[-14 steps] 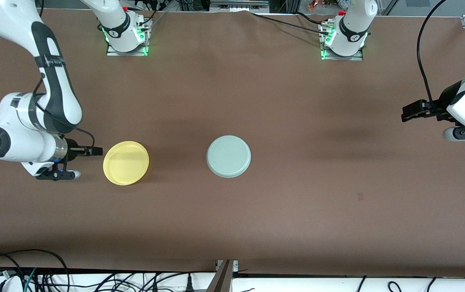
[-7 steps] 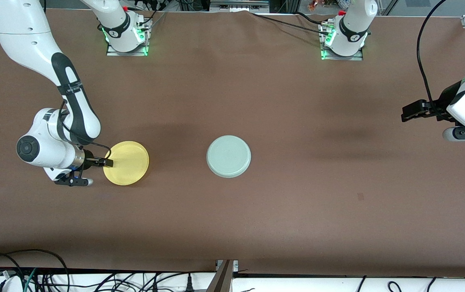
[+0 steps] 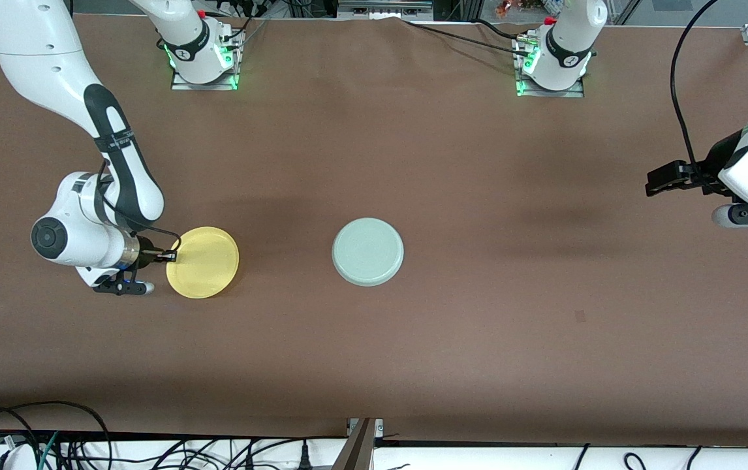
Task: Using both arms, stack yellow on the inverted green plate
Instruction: 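Close the right gripper on the yellow plate's rim, then carry the yellow plate onto the inverted green plate, open the right gripper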
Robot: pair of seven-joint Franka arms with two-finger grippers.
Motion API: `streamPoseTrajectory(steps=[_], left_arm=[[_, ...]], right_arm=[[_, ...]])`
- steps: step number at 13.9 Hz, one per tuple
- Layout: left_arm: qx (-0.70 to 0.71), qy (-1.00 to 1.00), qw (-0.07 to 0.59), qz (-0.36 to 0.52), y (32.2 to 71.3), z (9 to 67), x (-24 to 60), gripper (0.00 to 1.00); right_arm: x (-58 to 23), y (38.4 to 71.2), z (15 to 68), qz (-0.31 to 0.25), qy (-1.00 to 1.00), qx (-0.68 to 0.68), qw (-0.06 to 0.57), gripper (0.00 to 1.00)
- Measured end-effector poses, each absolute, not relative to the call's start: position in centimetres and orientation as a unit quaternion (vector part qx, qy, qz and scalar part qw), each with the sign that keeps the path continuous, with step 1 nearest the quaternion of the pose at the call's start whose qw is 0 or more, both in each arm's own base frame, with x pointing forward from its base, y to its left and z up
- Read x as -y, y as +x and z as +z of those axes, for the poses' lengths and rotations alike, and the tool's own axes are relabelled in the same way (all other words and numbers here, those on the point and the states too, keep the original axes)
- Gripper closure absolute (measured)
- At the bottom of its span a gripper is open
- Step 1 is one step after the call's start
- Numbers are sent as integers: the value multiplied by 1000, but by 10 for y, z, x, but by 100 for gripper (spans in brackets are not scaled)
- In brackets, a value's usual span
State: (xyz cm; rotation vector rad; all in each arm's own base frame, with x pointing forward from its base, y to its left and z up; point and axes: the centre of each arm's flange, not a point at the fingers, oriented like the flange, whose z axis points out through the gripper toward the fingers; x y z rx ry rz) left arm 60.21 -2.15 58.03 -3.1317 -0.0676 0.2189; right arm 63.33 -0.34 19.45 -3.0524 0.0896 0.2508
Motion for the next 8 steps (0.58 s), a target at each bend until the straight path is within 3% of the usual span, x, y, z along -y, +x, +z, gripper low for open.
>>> streamPoseTrajectory(steps=[4,8], left_arm=[[22,-997,1,70,602,580,21,0],[22,-997,1,70,602,580,21,0]], right_arm=[[-44,636,233,106,-992,-9,62,97],[-151,647,293,98,-987,-93,84,97]])
